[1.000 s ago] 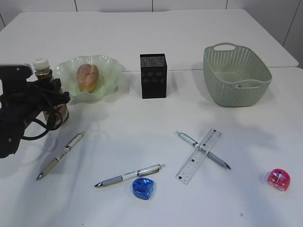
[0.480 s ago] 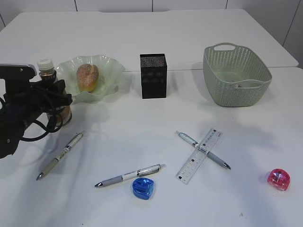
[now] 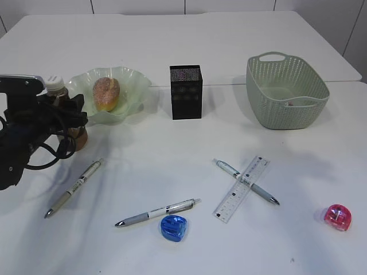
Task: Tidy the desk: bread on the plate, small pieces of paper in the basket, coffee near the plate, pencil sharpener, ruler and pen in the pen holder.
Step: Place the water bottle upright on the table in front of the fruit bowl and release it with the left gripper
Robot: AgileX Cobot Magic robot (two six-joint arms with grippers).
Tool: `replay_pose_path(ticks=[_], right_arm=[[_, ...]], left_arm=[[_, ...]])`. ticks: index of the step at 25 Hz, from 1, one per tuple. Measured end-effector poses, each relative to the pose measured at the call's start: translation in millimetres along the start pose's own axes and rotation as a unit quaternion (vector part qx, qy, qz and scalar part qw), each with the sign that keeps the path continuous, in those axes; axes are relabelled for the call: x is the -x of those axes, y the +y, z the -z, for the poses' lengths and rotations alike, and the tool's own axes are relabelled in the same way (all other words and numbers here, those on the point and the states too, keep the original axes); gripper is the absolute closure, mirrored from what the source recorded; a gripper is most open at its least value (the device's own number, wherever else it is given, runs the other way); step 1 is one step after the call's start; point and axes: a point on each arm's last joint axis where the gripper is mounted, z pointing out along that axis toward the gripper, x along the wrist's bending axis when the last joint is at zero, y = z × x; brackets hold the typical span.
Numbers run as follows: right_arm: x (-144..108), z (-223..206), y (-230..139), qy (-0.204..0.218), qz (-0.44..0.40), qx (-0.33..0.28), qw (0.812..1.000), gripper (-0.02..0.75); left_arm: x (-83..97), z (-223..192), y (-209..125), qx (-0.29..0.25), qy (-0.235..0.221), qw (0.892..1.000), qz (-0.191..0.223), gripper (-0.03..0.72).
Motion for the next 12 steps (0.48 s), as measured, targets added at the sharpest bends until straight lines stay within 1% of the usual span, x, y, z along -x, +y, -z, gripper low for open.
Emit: replay_pose_path(ticks=[4, 9, 12], right_arm=[[0, 0, 0, 0.0, 0.0, 0.0, 1.0, 0.187], [0, 0, 0, 0.0, 0.0, 0.0, 1.0, 0.187], [0, 0, 0, 0.0, 0.0, 0.0, 1.0, 0.187]], left_arm=[[0.2, 0, 3, -0.002, 0.0, 1.0, -0.01, 0.162], [1.4, 4, 28, 0.013, -0.002, 1.0, -0.008, 0.162], [1.9, 7, 41, 0.021, -0.003, 1.0, -0.015, 0.162]])
